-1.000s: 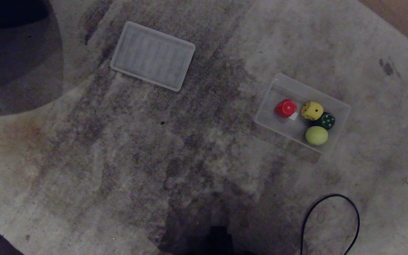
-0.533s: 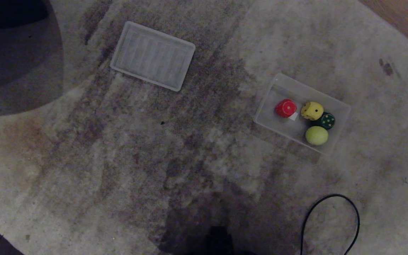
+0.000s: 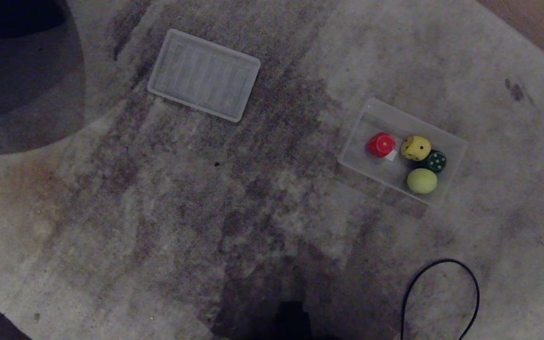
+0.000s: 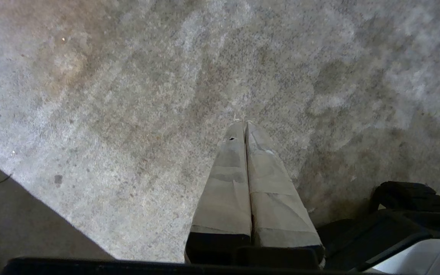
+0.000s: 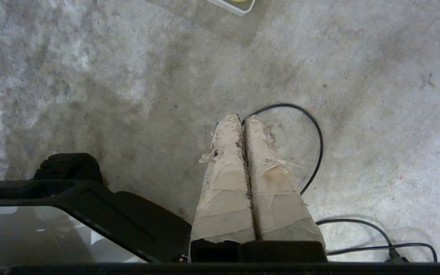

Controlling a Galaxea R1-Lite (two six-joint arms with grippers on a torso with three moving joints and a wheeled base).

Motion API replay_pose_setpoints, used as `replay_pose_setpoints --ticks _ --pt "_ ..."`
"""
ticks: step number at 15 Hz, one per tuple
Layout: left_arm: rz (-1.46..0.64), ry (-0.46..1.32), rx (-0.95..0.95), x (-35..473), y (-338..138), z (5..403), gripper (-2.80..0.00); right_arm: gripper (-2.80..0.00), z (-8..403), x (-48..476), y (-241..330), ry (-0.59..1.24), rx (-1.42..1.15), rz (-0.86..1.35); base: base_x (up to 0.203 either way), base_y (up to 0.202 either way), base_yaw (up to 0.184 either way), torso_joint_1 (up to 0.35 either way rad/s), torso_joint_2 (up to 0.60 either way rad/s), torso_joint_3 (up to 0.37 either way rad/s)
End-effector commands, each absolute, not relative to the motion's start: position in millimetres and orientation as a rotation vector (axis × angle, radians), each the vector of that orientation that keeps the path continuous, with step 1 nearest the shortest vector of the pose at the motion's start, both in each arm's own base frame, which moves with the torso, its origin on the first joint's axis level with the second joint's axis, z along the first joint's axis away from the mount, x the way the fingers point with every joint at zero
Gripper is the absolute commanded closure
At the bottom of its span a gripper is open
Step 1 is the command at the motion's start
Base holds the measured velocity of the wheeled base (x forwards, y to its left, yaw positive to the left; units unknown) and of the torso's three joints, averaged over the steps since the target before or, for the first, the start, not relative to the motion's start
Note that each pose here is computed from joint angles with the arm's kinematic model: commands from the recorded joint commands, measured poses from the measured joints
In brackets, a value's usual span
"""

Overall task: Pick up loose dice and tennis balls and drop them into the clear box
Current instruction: Pick up toys out of the box

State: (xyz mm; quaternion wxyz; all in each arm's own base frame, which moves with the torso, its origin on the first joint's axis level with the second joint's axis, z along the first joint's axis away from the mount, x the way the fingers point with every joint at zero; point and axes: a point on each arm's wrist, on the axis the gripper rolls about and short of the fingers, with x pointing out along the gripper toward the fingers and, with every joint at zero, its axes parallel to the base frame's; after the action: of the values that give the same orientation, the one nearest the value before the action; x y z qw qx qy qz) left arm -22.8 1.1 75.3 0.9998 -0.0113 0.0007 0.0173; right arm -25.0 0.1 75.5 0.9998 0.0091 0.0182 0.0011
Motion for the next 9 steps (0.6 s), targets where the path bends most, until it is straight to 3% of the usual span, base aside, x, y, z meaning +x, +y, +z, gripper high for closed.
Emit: replay_pose_setpoints --ticks 1,9 --pt "0.035 0.004 -0.024 -22.6 1.1 74.9 0.0 0.0 75.4 -24.7 0.1 0.041 0.019 0.003 0.0 0.0 0.0 0.002 0.0 0.092" --pt "0.052 -0.003 -0.084 -22.6 1.4 75.5 0.0 0.0 75.3 -24.7 0.1 0.041 0.017 0.003 0.0 0.0 0.0 0.001 0.0 0.195"
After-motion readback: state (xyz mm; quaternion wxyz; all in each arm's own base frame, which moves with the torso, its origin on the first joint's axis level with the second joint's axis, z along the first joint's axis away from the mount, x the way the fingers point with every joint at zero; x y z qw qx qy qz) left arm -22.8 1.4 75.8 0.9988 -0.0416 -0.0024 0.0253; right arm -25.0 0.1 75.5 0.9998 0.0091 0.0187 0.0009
